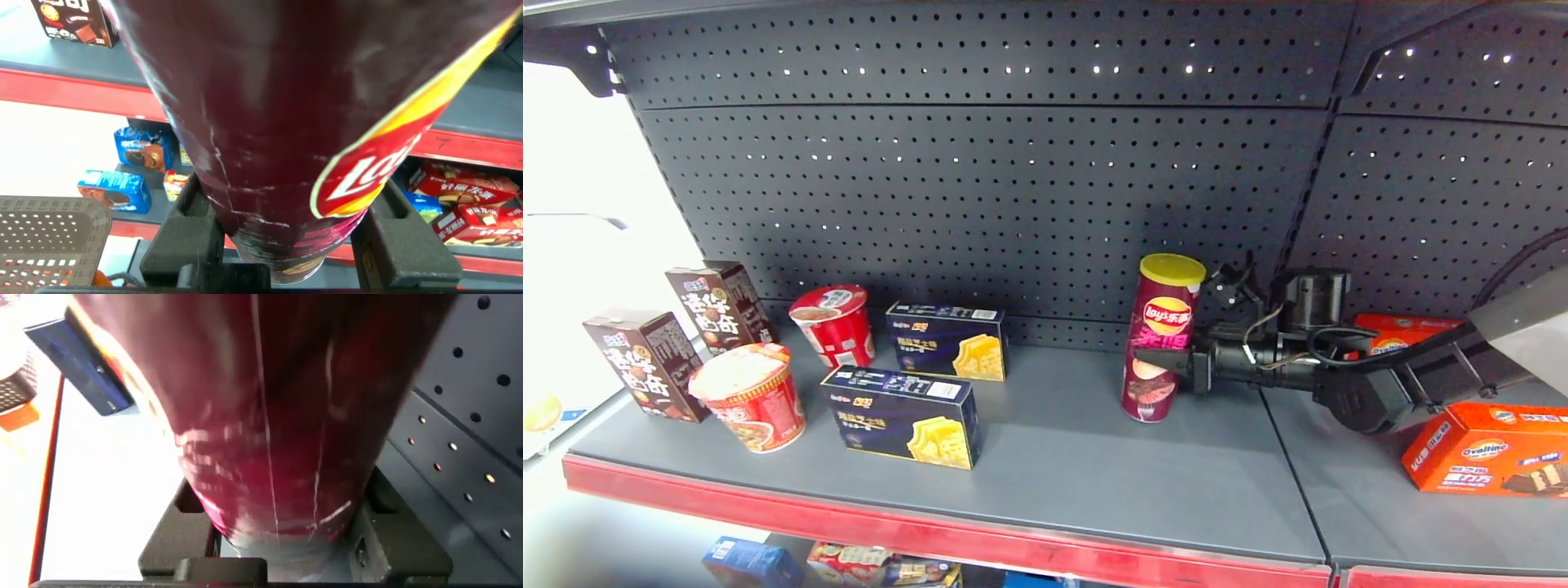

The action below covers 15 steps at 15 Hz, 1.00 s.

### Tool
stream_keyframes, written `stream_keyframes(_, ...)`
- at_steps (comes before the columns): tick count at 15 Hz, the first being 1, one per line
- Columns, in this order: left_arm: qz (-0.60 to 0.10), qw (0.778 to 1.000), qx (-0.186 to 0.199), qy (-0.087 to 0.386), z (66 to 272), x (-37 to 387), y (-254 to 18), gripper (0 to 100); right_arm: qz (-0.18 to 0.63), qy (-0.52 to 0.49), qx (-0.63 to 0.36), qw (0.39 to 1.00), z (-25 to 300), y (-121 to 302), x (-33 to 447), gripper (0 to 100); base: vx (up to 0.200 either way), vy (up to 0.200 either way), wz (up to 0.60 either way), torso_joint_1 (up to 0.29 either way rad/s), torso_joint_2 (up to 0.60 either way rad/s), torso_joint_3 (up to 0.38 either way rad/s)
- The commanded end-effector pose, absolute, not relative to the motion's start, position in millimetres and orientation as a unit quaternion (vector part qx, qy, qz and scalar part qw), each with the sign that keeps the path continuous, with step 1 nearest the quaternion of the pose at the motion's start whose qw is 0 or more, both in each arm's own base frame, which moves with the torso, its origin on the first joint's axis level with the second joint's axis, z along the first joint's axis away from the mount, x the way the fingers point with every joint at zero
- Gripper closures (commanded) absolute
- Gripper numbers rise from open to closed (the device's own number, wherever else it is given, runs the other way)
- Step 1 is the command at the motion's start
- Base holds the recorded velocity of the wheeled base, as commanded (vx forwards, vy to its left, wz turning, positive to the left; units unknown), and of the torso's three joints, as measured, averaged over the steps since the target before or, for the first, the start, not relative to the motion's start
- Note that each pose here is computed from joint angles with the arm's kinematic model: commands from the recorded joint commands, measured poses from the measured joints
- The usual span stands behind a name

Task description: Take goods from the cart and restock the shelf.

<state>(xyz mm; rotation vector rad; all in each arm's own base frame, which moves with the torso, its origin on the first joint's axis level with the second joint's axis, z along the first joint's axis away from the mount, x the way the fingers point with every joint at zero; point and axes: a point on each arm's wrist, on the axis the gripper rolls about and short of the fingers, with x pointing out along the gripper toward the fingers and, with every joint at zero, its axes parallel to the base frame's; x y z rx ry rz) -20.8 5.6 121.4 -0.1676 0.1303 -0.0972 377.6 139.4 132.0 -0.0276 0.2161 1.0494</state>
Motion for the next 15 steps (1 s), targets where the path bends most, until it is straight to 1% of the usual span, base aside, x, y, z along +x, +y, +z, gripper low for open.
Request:
stream_keyframes(1,-0.049,0.993,-0.084,0.065,122,-21,6,100,0.488,0.095,-0.018,0.868,151,135,351,100,0.000,0.000,0.00,0.000,0.00,0.000)
stream_keyframes(5,-0.050,0.993,-0.084,0.062,120,-22,6,100,0.493,0.085,-0.019,0.866,170,115,288,100,0.000,0.000,0.00,0.000,0.00,0.000)
stream_keyframes(7,-0.052,0.993,-0.084,0.062,116,-23,6,100,0.510,0.071,-0.020,0.857,181,105,255,100,0.000,0.000,0.00,0.000,0.00,0.000)
stream_keyframes(8,-0.053,0.993,-0.084,0.061,115,-23,6,100,0.517,0.067,-0.021,0.853,183,103,247,100,0.000,0.000,0.00,0.000,0.00,0.000)
stream_keyframes(10,-0.052,0.993,-0.085,0.056,117,-24,6,100,0.523,0.069,-0.020,0.849,182,95,225,100,0.000,0.000,0.00,0.000,0.00,0.000)
stream_keyframes(12,-0.051,0.994,-0.086,0.050,118,-25,6,100,0.523,0.083,-0.018,0.848,173,89,208,100,0.000,0.000,0.00,0.000,0.00,0.000)
stream_keyframes(15,-0.049,0.994,-0.086,0.048,120,-25,6,100,0.523,0.096,-0.015,0.847,165,85,196,100,0.000,0.000,0.00,0.000,0.00,0.000)
